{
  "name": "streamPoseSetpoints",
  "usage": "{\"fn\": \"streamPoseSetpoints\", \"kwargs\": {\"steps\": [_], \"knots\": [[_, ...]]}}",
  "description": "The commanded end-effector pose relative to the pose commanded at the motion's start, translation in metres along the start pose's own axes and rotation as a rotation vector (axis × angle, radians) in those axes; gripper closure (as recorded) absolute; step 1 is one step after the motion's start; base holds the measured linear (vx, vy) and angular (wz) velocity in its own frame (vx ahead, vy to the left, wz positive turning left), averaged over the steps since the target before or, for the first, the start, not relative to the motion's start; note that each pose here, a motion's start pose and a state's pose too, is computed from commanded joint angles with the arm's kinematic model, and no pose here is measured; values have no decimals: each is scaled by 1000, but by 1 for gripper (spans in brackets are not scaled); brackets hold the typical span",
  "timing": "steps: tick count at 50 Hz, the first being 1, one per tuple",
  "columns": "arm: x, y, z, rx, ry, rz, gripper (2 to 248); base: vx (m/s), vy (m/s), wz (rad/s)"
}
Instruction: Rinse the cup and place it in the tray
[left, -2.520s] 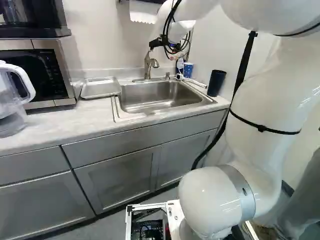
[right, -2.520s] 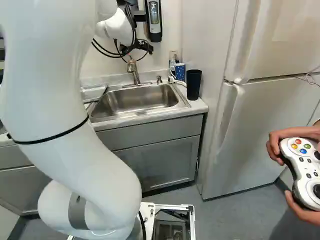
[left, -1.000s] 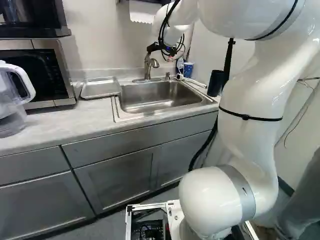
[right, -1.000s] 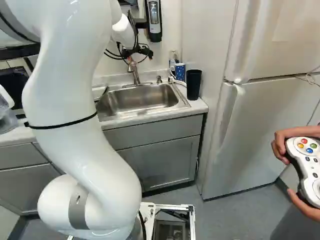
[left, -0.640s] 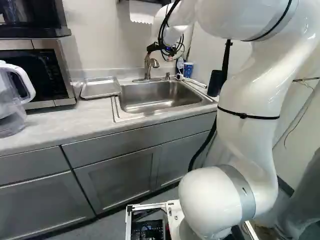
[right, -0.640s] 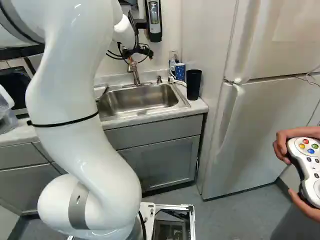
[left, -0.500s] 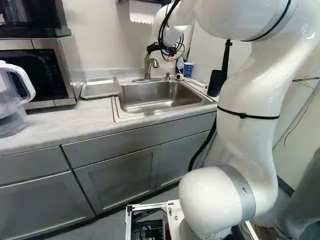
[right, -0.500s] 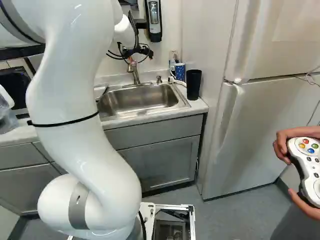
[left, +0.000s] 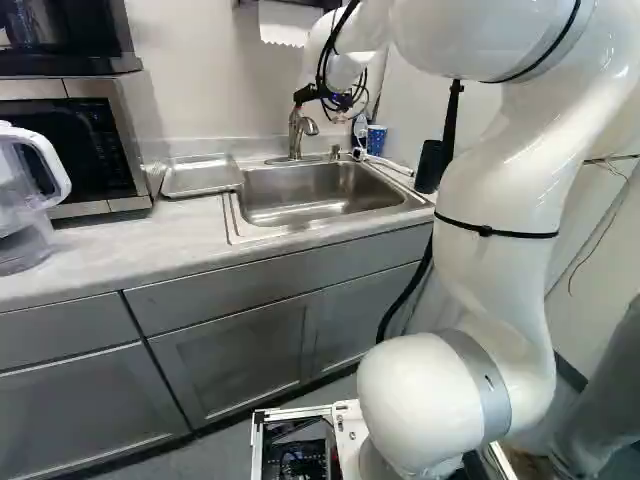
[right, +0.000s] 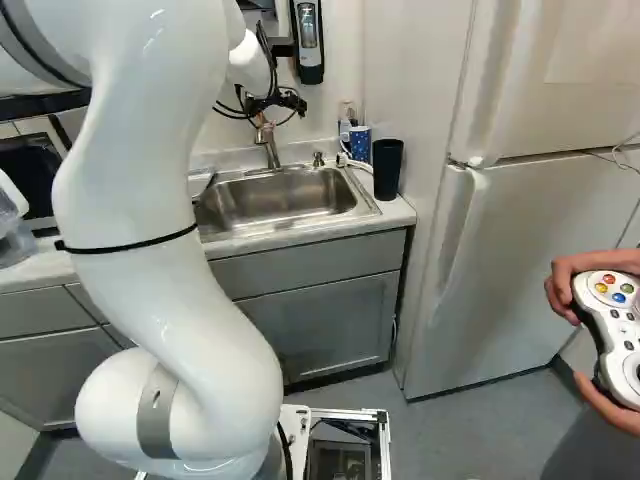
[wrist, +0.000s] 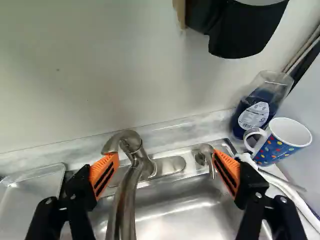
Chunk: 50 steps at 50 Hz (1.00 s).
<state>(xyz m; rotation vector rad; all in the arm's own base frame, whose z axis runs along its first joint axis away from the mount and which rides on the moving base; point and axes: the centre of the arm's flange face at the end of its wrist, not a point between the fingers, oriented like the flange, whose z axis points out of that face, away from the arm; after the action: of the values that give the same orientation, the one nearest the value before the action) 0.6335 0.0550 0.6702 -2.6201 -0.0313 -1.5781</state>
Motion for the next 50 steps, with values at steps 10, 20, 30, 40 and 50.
{"fn": "streamPoseSetpoints", "kwargs": {"steps": [10, 20, 30, 40, 50], "knots": [[2, 0, 2, 0, 17, 0, 3, 0, 0, 0], [6, 0, 5, 0, 41, 0, 3, 0, 0, 0], [10, 0, 9, -1, 68, 0, 3, 0, 0, 0], [14, 1, 13, -1, 95, 1, 3, 0, 0, 0], [18, 1, 17, -1, 122, 1, 3, 0, 0, 0]]}}
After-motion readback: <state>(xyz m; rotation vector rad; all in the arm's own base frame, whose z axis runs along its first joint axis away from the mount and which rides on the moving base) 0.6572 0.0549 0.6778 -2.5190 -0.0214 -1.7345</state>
